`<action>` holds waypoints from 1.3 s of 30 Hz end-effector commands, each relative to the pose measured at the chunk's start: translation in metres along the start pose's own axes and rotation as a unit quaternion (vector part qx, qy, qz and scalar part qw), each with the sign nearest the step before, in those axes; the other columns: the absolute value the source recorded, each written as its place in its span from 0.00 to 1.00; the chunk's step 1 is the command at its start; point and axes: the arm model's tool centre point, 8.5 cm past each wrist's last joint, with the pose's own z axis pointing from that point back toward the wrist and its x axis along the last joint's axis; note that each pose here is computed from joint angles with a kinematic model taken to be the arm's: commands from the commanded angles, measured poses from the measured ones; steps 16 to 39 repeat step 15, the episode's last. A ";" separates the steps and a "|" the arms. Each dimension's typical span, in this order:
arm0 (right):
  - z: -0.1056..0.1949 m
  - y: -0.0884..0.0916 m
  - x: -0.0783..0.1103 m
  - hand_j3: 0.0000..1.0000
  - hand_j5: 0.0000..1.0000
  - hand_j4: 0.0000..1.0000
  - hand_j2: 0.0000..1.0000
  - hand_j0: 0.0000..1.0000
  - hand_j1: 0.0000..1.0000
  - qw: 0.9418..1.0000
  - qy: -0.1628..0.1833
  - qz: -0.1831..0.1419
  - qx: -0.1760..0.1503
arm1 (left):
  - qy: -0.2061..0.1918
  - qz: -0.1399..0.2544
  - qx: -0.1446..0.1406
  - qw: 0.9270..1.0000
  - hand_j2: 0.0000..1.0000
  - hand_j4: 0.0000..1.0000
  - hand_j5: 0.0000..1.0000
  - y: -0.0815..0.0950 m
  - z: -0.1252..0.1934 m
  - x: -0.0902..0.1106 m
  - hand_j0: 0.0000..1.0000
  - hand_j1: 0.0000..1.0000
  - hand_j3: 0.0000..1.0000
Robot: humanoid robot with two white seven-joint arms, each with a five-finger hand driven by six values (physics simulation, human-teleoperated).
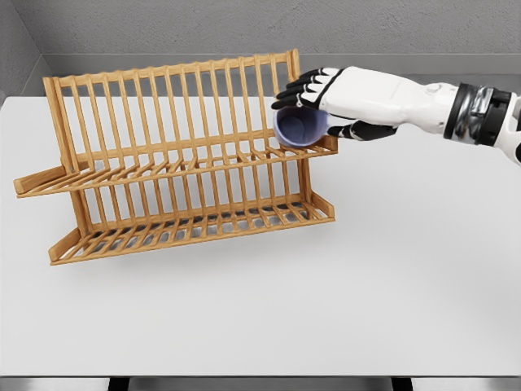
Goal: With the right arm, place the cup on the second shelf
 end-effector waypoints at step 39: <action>0.133 0.036 -0.035 1.00 1.00 1.00 1.00 1.00 1.00 0.988 0.102 -0.037 -0.107 | -0.001 0.000 0.000 1.000 1.00 1.00 1.00 0.000 0.000 0.001 1.00 1.00 1.00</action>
